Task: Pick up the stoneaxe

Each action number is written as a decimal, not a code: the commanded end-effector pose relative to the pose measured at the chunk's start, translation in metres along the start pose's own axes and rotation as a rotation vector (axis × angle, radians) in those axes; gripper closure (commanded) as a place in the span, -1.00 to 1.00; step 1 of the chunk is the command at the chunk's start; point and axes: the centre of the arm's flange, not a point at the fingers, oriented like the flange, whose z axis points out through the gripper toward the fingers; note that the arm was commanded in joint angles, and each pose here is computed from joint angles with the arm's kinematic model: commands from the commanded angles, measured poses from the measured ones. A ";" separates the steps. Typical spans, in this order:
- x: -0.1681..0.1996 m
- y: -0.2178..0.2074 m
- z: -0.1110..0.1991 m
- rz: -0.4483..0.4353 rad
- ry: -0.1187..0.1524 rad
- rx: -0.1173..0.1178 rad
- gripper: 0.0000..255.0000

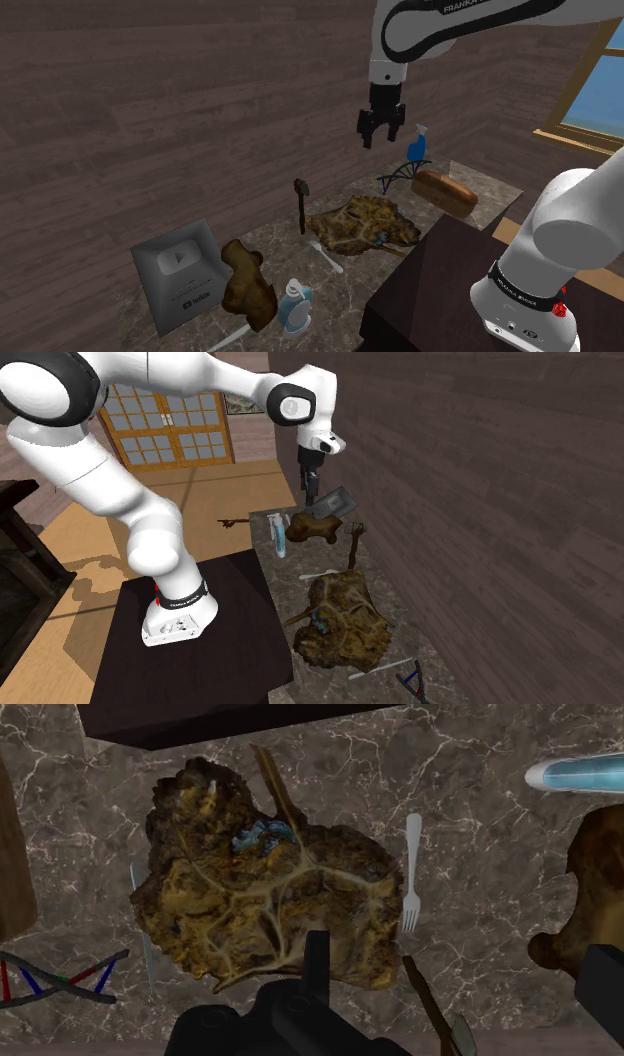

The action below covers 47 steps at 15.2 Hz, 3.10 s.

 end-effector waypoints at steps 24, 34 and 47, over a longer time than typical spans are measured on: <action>0.268 -0.114 0.178 0.117 -0.075 -0.041 -1.00; 0.304 -0.123 0.233 0.131 -0.084 -0.046 -1.00; 0.305 -0.123 0.241 0.131 -0.084 -0.046 1.00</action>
